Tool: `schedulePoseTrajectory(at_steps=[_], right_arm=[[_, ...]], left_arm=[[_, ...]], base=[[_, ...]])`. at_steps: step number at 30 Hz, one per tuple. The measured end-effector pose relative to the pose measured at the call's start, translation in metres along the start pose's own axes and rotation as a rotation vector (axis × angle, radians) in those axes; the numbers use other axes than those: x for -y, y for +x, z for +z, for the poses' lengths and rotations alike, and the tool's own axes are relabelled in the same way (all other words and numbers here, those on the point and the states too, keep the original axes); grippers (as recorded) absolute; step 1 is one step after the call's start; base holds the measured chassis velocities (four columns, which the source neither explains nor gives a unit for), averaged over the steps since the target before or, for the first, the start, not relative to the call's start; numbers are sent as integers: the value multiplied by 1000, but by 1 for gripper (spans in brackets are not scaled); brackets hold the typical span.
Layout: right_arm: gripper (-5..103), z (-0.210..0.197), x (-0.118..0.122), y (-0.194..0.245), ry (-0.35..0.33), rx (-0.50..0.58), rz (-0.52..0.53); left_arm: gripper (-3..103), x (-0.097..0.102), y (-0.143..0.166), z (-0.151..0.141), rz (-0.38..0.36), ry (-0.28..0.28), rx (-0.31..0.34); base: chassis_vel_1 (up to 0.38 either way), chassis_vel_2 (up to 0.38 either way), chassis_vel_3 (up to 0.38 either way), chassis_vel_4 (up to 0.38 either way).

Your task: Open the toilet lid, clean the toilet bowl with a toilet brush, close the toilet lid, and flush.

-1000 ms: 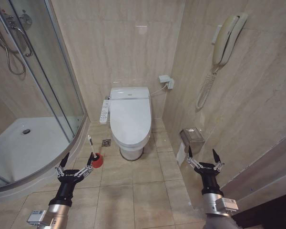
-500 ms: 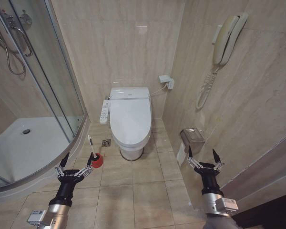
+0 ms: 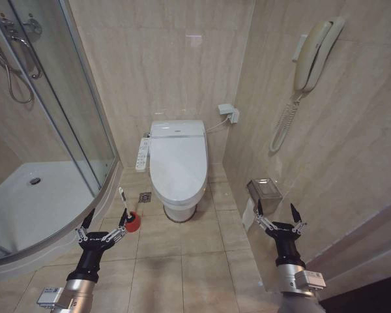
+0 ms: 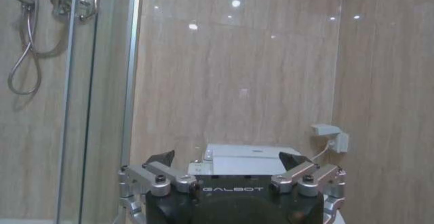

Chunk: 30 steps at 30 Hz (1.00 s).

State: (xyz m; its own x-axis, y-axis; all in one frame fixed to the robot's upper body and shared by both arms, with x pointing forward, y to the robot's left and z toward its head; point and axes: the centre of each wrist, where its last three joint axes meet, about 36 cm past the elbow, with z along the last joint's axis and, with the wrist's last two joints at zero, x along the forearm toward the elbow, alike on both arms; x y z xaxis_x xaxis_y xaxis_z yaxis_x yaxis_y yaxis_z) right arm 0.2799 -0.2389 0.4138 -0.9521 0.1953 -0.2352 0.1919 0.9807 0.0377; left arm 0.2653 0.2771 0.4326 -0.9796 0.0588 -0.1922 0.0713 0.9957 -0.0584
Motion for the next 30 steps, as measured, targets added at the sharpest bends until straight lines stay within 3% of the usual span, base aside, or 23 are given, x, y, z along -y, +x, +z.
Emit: schedulePoseTrajectory(at_steps=[30], right_arm=[[100,0,0,0,0,0,0]], left_arm=[[100,0,0,0,0,0,0]], base=[[-9,3,8,-10]])
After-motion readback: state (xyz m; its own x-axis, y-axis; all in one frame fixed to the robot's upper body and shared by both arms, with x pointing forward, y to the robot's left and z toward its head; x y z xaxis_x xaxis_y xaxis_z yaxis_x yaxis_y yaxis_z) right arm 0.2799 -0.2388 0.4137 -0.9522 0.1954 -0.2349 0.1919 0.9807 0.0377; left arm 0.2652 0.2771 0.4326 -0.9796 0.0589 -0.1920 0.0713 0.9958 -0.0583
